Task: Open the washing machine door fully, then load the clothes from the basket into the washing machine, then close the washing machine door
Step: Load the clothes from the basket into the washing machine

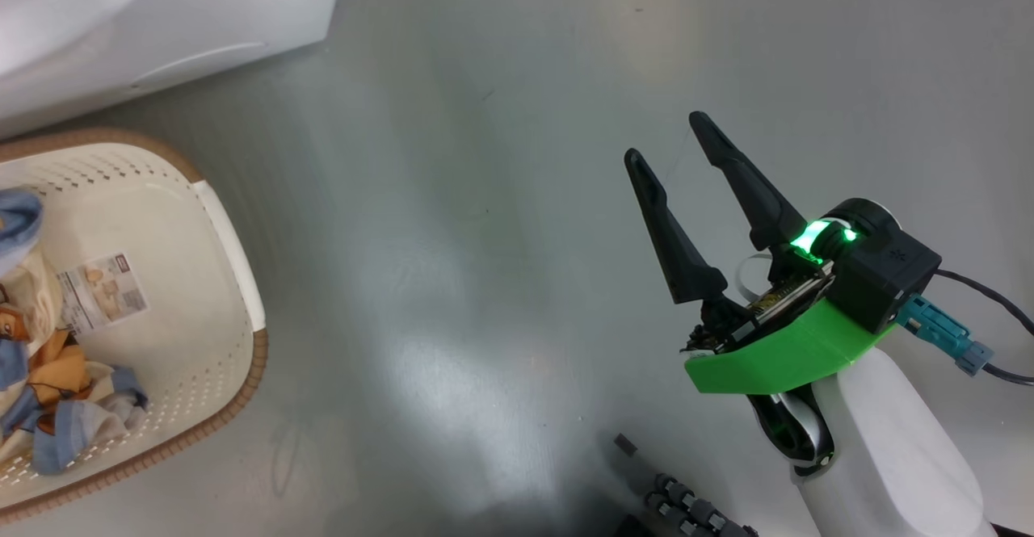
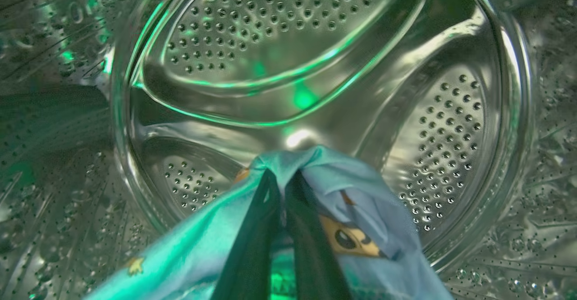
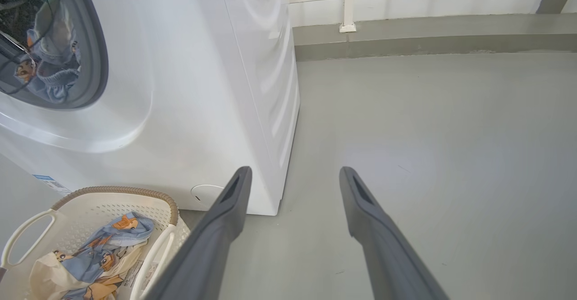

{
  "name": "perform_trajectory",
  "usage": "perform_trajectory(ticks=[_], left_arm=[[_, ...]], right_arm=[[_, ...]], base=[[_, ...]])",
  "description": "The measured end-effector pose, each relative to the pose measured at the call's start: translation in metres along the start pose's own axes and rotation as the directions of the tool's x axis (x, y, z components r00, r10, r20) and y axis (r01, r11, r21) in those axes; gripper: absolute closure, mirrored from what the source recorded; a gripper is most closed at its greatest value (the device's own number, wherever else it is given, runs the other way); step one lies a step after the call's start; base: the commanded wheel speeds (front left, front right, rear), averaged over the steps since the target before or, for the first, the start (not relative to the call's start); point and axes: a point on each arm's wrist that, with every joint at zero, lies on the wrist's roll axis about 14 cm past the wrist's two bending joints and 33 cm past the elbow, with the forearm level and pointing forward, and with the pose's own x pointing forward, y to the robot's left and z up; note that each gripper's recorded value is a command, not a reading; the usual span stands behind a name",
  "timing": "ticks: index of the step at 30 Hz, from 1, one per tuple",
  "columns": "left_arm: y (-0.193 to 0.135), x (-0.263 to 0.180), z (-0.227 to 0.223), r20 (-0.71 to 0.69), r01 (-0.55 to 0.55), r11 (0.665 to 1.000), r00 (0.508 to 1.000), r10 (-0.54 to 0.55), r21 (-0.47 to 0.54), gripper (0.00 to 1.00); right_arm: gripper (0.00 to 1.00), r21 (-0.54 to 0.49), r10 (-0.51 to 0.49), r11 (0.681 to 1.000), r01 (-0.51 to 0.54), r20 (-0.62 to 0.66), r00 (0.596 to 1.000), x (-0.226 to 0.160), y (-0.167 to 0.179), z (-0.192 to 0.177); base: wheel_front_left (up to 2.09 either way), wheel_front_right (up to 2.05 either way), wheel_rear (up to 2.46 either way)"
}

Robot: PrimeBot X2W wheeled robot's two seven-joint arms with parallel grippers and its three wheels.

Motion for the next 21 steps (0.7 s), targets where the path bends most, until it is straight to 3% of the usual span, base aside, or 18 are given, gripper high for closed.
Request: perform_trajectory(ticks=[5, 9, 13, 14, 15, 21], left_arm=[[-0.001, -0.002, -0.011, -0.013, 0.010, 1.000, 1.000, -0.010, 0.009, 1.00], [-0.007, -0.013, -0.054, -0.217, 0.034, 0.998, 0.975, -0.046, -0.060, 1.00], [-0.012, -0.021, -0.070, -0.300, 0.039, 0.996, 0.952, -0.061, -0.081, 1.00], [-0.012, -0.021, -0.071, -0.304, 0.039, 0.996, 0.951, -0.062, -0.081, 0.59], [-0.013, -0.022, -0.072, -0.313, 0.043, 0.995, 0.947, -0.068, -0.086, 0.00], [-0.024, -0.031, -0.072, -0.324, 0.084, 0.993, 0.940, -0.109, -0.087, 0.00]], right_arm=[[0.00, 0.001, 0.009, 1.000, -0.009, -0.006, 1.000, 0.004, 0.001, -0.004], [0.00, 0.005, 0.022, 1.000, -0.022, -0.012, 1.000, 0.007, 0.005, -0.008], [0.00, 0.007, 0.033, 0.999, -0.033, -0.016, 0.999, 0.008, 0.007, -0.010], [0.00, 0.007, 0.035, 0.999, -0.035, -0.017, 0.999, 0.009, 0.008, -0.011], [0.00, 0.006, 0.038, 0.999, -0.038, -0.018, 0.999, 0.009, 0.008, -0.011], [0.00, 0.010, 0.056, 0.998, -0.055, -0.013, 0.998, 0.012, 0.012, -0.011]], base=[[0.00, 0.00, 0.00], [0.00, 0.00, 0.00], [0.00, 0.00, 0.00], [0.00, 0.00, 0.00], [0.00, 0.00, 0.00], [0.00, 0.00, 0.00]])
